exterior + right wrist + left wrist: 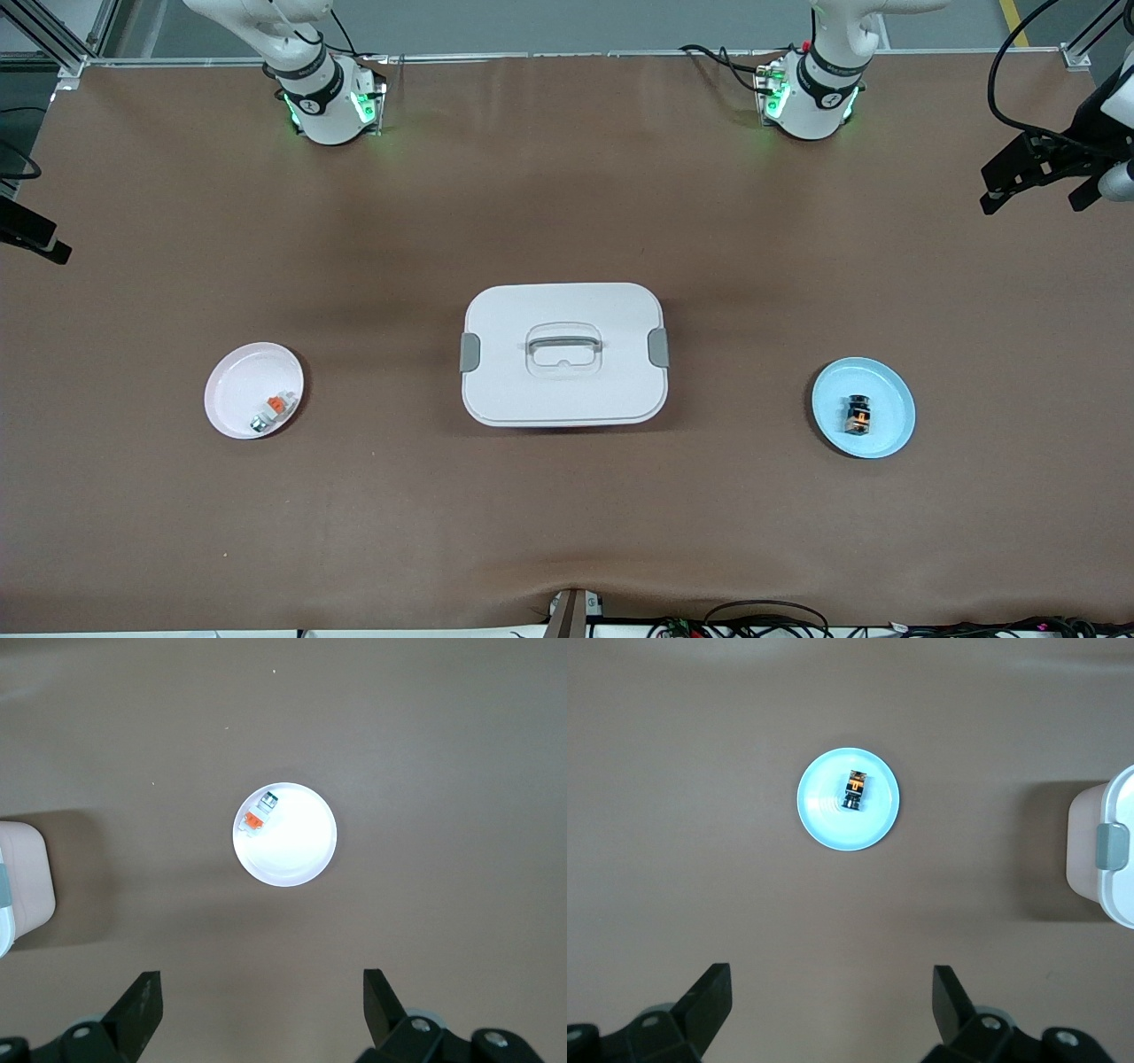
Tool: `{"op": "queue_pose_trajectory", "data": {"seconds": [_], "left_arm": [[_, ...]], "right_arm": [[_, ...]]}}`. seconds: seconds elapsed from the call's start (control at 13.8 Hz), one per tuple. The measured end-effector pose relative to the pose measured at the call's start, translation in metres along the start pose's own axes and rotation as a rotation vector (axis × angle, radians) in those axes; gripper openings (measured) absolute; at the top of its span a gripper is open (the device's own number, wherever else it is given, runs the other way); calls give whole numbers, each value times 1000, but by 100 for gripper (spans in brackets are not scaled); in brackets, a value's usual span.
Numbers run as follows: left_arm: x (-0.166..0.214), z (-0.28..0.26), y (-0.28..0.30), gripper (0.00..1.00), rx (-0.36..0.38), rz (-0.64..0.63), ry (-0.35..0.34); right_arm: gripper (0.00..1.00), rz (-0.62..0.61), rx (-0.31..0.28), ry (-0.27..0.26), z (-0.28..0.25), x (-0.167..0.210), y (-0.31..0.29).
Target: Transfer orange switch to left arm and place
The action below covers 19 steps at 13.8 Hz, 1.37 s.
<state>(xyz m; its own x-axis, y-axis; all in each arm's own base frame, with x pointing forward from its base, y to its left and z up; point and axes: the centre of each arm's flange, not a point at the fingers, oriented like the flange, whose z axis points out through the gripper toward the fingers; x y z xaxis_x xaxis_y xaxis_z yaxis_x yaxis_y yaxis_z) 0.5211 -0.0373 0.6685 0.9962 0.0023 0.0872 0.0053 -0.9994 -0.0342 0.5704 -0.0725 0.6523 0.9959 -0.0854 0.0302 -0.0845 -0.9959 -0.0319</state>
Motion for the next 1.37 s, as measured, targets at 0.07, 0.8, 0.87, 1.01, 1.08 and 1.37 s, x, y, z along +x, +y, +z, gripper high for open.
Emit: {"op": "queue_pose_trajectory", "data": {"seconds": [0.07,0.8,0.87,1.01,1.08,1.37], "left_arm": [[-1,1,0,100,1,1,-12],[-3,6,-4,100,4,-7,-47],[-4,6,-5,100,4,-7,-50],[-4,7,-5,100,4,-8,-51],[-3,8,-5,100,4,-7,-52],[-1,12,-5,100,4,-9,-60]], "right_arm": [[100,0,0,0,0,0,0],[100,-16,0,-12,-3,-3,1],[100,-16,0,-14,-6,-4,0],[100,-17,0,-17,-10,-4,0],[100,-17,0,-17,-10,-3,0],[100,-16,0,-27,-8,-1,0]]}}
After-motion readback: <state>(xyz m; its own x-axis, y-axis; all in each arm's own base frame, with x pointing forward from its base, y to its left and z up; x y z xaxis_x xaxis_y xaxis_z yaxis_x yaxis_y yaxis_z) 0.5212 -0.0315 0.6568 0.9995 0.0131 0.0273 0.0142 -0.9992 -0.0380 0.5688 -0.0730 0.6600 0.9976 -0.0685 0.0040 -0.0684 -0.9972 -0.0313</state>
